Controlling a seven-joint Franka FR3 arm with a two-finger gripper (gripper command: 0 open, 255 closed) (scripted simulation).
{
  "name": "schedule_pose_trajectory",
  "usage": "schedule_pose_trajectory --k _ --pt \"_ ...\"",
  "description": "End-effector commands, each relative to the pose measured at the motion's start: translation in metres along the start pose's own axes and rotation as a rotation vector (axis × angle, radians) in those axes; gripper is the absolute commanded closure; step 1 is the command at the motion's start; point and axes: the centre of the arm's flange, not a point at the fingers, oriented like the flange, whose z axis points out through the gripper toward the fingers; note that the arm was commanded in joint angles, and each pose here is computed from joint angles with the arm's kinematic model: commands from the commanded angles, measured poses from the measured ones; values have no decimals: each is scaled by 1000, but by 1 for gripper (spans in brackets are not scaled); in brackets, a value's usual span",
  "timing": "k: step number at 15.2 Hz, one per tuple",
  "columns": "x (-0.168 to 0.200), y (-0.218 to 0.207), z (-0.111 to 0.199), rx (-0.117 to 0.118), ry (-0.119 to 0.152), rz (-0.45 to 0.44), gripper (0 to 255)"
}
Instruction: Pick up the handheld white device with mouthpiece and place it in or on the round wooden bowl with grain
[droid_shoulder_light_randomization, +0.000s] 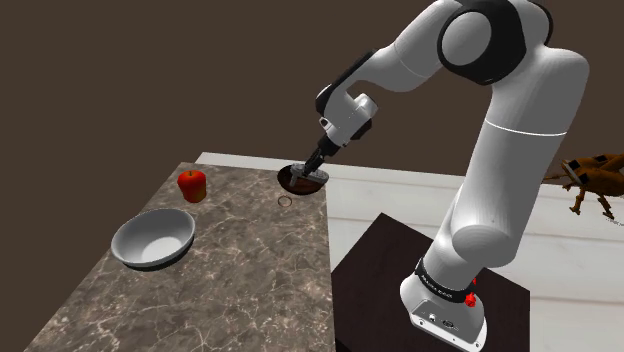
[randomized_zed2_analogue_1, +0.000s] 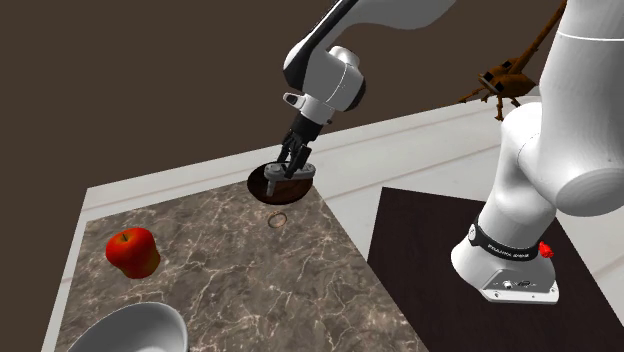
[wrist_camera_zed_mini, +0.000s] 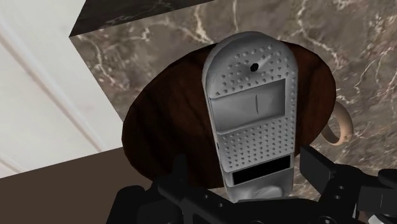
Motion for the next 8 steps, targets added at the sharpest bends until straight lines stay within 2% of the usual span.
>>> schedule_pose_trajectory --k 1,4,8 --pt "0 0 -13 0 0 0 0" --pt "0 0 -50 0 0 0 0" --pt "0 0 -50 0 0 0 0"
